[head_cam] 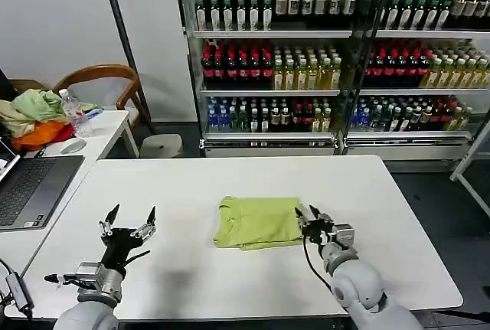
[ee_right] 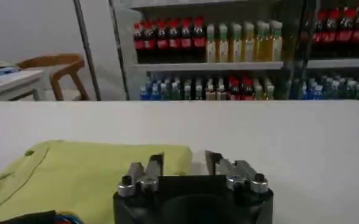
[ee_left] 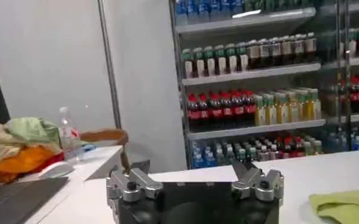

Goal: Fold and organize the clothes.

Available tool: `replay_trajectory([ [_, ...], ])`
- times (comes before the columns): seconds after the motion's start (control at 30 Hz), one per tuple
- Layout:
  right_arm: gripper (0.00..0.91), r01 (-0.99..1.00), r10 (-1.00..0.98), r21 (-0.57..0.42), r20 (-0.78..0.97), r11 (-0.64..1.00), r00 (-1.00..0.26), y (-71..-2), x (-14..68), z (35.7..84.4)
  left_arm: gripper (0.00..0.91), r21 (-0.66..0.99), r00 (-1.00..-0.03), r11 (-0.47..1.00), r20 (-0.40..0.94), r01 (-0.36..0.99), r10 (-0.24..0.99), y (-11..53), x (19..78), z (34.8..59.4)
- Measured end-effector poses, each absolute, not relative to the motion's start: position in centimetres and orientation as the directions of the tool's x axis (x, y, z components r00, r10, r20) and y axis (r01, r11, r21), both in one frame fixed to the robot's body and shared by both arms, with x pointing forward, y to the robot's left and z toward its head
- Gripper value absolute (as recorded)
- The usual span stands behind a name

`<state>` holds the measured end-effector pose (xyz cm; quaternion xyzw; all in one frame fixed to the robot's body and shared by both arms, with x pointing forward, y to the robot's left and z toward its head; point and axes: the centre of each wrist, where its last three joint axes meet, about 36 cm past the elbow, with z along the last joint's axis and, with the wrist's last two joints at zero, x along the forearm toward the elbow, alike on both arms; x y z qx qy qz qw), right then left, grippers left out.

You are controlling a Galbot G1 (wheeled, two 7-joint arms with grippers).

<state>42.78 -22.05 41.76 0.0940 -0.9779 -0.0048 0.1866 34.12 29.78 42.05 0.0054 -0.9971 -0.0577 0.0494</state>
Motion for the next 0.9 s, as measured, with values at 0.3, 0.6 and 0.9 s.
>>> replay_trajectory([
  [0.3, 0.907, -0.126, -0.120, -0.003, 0.298, 0.992, -0.947, -24.9, 43.7, 44.2, 0.907, 0.110, -0.996, 0.994, 0.093, 0.012, 0.002, 29.2, 33.8, 42.0],
  [0.6, 0.907, -0.092, -0.073, -0.089, 0.202, 0.992, -0.977, -27.6, 44.5, 44.6, 0.907, 0.121, -0.997, 0.992, 0.070, 0.028, 0.019, 29.6, 33.8, 42.0],
  [0.9, 0.907, -0.034, -0.018, -0.164, 0.098, 0.986, -0.995, -30.0, 45.0, 44.6, 0.907, 0.134, -0.998, 0.989, 0.032, 0.058, 0.054, 29.5, 34.4, 41.4],
])
